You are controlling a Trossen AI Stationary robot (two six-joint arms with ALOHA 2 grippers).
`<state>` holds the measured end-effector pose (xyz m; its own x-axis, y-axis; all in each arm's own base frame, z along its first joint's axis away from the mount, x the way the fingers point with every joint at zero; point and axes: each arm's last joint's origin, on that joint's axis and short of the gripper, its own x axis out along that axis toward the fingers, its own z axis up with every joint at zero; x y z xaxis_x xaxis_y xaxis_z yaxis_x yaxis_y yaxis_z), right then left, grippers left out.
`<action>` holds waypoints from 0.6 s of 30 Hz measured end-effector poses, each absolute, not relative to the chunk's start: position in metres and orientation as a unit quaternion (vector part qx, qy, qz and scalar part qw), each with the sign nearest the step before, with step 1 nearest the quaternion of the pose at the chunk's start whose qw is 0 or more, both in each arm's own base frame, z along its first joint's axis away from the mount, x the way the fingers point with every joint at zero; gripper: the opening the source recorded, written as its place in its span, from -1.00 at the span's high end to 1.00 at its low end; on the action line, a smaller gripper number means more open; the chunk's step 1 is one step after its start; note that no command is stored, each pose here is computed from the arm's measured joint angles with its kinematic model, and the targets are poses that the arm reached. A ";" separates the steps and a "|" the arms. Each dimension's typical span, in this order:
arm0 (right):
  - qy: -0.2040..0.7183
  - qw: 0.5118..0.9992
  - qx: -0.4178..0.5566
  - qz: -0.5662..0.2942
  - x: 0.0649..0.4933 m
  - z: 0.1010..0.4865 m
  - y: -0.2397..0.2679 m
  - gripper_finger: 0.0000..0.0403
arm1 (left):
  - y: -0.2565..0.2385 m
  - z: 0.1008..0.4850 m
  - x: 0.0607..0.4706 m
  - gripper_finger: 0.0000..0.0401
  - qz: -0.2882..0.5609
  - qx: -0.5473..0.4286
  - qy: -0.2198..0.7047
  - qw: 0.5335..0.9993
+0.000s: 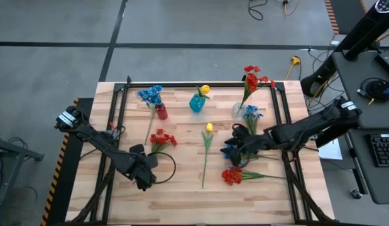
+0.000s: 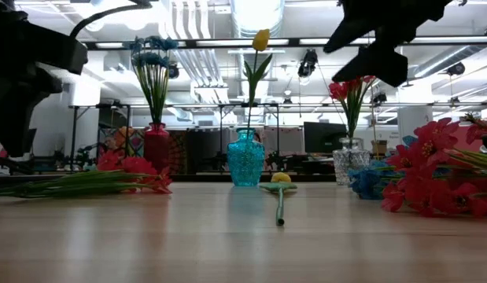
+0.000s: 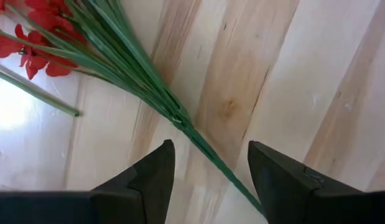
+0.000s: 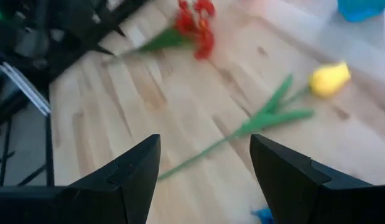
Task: Sort flowers into vase by color
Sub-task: Put the left red flower into the transparent vase
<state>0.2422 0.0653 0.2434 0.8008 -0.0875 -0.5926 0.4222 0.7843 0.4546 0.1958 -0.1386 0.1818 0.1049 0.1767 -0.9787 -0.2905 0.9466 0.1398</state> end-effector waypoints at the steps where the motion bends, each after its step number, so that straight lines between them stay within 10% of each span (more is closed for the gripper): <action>1: 0.301 0.894 0.301 -0.144 0.244 0.243 0.066 -0.19 | -0.139 0.182 0.196 0.08 0.160 -0.046 0.649 0.742; 18: 0.511 0.777 0.275 -0.245 0.239 0.258 0.086 -0.19 | -0.152 0.179 0.187 0.08 0.198 -0.055 0.593 0.779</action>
